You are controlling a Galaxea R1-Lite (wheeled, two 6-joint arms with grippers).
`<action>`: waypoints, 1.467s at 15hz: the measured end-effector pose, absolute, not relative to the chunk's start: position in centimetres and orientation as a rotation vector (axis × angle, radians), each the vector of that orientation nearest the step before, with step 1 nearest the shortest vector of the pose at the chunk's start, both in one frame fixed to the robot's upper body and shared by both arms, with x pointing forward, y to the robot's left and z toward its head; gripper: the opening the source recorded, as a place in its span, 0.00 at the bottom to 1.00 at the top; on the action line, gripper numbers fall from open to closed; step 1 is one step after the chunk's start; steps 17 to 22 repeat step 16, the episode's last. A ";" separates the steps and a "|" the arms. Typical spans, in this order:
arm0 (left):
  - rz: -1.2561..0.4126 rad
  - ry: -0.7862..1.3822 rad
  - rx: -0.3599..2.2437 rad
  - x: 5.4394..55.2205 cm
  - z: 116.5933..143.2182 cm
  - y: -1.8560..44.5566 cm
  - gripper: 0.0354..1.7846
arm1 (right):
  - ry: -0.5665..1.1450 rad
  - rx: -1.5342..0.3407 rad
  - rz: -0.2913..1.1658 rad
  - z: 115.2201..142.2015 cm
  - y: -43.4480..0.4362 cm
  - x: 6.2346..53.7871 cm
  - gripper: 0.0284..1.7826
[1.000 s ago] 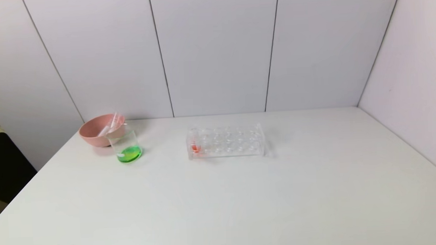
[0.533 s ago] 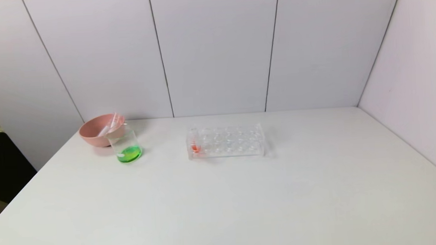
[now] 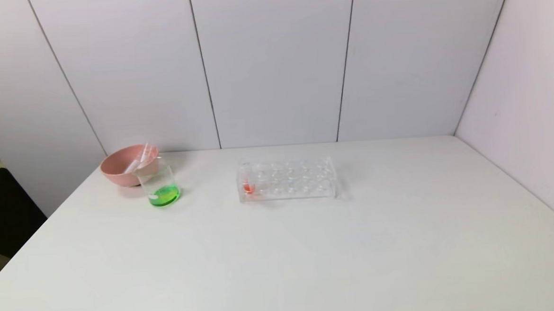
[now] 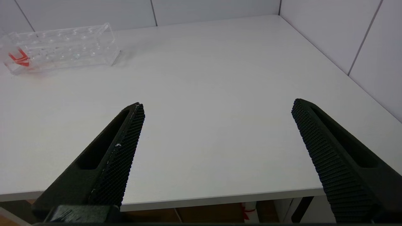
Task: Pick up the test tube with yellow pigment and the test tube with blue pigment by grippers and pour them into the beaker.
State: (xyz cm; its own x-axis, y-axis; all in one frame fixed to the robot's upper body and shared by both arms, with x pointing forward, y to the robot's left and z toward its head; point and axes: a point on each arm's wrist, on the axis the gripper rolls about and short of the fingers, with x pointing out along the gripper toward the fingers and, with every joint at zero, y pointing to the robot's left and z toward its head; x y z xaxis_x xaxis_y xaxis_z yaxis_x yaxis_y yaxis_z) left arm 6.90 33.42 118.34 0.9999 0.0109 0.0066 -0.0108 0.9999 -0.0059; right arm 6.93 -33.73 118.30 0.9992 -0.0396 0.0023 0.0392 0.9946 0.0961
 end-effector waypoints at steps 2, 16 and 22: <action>0.018 -0.010 -0.066 6.9 118.3 33.4 0.99 | -0.004 0.096 -0.039 118.3 -33.7 6.9 0.96; 0.020 -0.013 -0.098 6.9 118.4 33.4 0.99 | -0.004 0.096 -0.039 118.3 -33.7 6.9 0.96; 0.020 -0.013 -0.098 6.9 118.4 33.4 0.99 | -0.004 0.096 -0.039 118.3 -33.7 6.9 0.96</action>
